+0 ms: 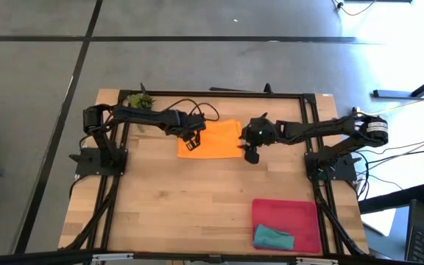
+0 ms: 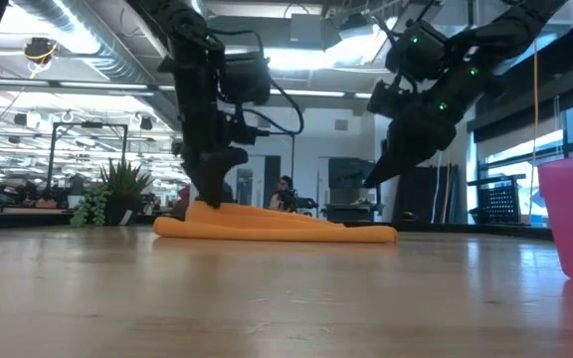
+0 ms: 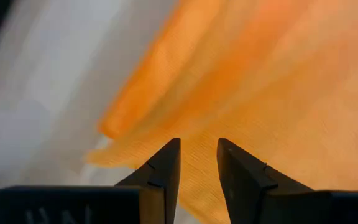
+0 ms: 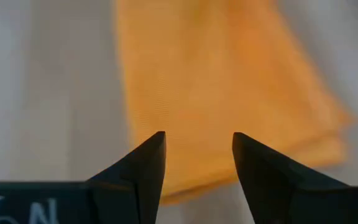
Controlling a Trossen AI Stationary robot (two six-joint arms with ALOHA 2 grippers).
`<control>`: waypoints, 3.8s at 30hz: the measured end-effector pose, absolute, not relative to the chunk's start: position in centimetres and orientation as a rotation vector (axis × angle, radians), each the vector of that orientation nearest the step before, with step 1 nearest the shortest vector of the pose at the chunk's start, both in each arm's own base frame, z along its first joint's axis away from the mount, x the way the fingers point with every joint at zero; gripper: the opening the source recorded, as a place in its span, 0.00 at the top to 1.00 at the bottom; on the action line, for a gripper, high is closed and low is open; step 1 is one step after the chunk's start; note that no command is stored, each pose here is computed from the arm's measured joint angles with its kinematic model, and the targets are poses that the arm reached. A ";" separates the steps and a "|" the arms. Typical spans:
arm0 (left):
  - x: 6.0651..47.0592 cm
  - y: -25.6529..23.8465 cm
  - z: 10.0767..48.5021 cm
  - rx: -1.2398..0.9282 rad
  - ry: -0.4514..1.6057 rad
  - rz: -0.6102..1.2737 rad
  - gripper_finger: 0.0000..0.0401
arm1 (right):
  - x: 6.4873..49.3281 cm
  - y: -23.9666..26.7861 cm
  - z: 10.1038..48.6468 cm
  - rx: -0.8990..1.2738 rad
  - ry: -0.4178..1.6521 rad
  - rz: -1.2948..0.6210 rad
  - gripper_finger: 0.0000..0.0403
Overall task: Roll microfiber towels into tight, uniform cylinder then place into a basket
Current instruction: Fold the orange microfiber cloth
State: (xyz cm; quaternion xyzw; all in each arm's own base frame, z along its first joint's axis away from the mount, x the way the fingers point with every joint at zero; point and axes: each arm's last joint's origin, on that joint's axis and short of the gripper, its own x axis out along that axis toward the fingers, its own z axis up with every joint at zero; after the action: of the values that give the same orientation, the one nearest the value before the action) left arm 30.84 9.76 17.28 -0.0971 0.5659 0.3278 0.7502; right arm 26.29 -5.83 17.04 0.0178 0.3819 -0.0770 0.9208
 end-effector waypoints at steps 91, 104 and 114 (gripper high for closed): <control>28.1 -2.0 13.5 -0.254 1.190 0.316 0.76 | 32.2 -5.5 9.9 0.001 0.776 -0.214 0.58; 26.9 -4.3 16.2 -0.184 1.087 0.370 0.76 | 31.4 -3.4 14.5 -0.307 0.729 -0.063 0.58; 25.1 -6.0 19.8 -0.137 0.929 0.382 0.76 | 31.1 2.9 14.1 -0.447 0.729 0.275 0.58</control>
State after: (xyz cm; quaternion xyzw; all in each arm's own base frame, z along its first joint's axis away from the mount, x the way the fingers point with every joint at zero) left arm 25.14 -5.96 19.77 -0.0657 0.4449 0.1827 0.8742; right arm 31.08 2.92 14.09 -0.2159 0.3522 0.1328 0.9009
